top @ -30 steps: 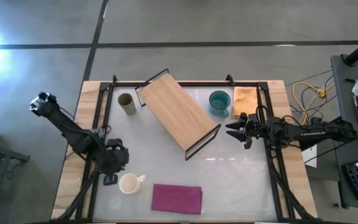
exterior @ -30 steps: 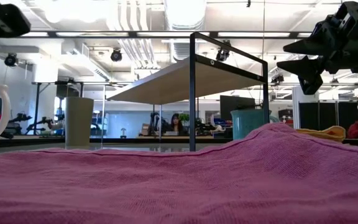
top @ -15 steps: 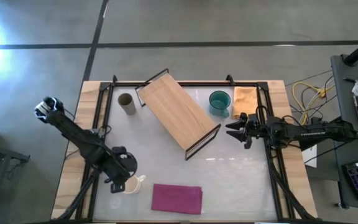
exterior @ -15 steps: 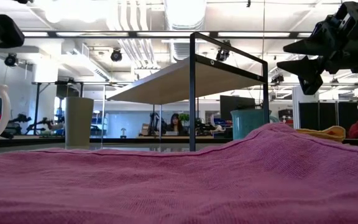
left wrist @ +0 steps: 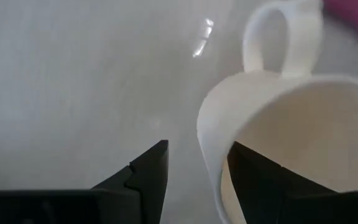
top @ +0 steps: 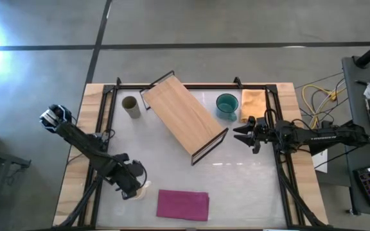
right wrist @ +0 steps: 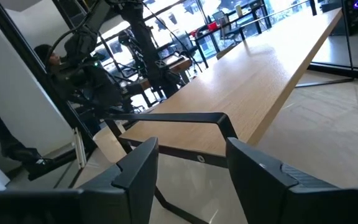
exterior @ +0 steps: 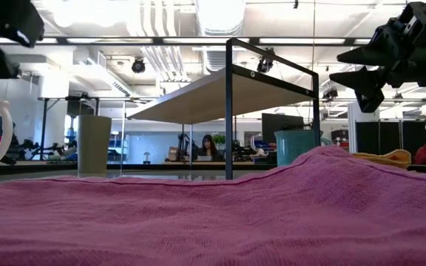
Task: Stack small to large cups/mugs on shelf
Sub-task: Put the white mug on the shelf
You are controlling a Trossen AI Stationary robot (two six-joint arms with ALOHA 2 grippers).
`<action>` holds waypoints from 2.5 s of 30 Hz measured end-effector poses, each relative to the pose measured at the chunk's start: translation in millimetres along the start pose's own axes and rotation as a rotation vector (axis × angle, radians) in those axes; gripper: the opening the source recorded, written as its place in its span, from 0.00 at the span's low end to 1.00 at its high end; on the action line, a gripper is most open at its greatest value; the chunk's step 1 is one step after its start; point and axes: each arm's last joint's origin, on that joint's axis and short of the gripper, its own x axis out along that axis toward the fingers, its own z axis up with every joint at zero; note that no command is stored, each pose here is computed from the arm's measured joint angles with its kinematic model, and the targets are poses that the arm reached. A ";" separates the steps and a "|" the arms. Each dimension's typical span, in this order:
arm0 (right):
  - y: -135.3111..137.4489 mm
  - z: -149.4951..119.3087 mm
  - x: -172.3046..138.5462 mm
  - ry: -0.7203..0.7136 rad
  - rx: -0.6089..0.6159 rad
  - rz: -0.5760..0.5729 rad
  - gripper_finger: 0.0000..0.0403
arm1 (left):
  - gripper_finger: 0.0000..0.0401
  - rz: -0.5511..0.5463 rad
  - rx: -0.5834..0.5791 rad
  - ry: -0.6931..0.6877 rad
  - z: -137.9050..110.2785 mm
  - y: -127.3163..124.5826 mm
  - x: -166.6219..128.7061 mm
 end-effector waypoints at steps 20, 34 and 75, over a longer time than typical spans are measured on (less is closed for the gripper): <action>0.0 0.0 0.0 -0.001 0.000 0.000 0.45 | 0.38 -0.019 -0.597 0.021 -31.4 -9.4 -3.6; 0.0 0.0 0.0 -0.001 0.000 0.000 0.45 | 0.14 0.003 -0.685 -0.014 -32.4 -4.8 2.6; 0.2 0.4 0.0 -0.004 0.000 0.002 0.45 | 0.00 0.107 -0.737 -0.625 177.7 200.0 -185.0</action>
